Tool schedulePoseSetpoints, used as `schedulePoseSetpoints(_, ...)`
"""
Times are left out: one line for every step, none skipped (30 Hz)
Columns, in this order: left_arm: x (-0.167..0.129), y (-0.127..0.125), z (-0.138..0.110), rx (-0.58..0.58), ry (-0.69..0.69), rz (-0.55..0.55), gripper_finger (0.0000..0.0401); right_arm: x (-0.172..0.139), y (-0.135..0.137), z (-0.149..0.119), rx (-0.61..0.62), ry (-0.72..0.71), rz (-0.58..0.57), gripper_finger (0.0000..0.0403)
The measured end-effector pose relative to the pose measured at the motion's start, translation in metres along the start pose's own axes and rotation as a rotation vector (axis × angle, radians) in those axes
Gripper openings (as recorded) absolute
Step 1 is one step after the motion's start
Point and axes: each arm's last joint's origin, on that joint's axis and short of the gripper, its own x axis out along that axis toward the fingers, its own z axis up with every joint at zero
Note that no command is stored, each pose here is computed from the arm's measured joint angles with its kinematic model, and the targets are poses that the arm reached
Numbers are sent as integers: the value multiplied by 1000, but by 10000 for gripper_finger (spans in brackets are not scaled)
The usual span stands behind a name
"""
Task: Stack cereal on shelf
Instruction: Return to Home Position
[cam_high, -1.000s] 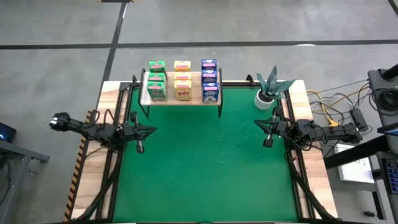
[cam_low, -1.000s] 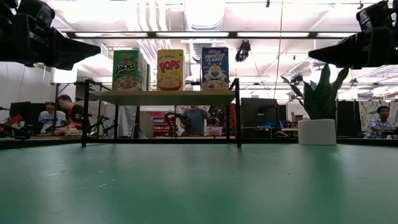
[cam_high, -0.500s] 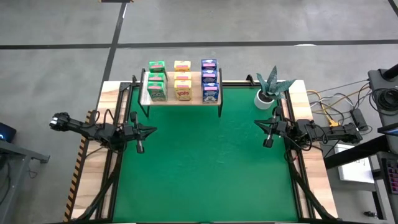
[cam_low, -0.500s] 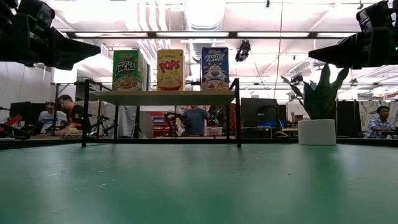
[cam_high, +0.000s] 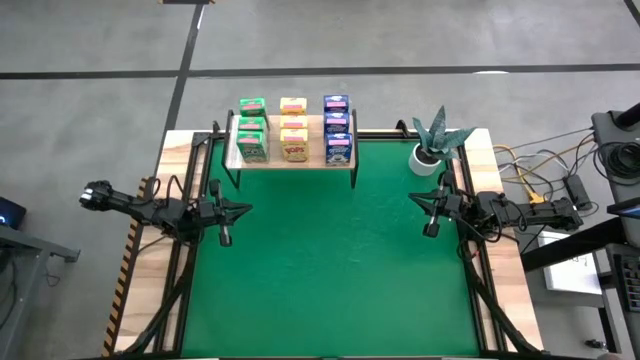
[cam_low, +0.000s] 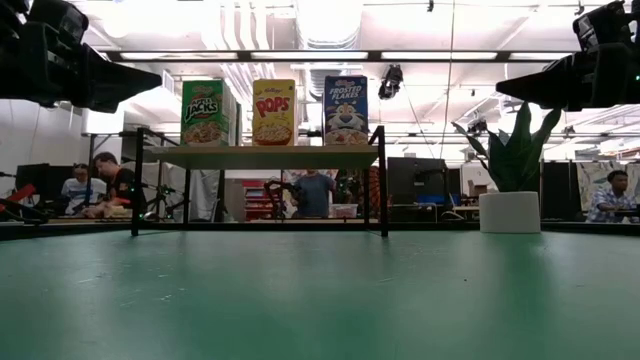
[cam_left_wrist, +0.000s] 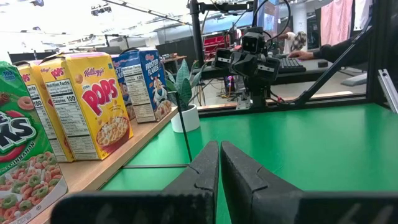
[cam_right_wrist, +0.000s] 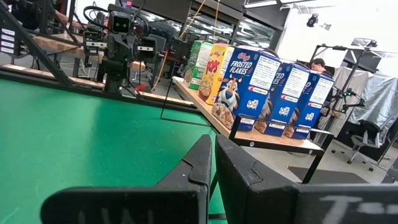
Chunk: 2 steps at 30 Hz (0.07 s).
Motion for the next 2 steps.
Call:
schedulePoseSetpoints(0, 0, 0, 0, 0, 0, 0, 0, 0, 0, 0, 0, 0, 13)
schedulePoseSetpoints(0, 0, 0, 0, 0, 0, 0, 0, 0, 0, 0, 0, 0, 13)
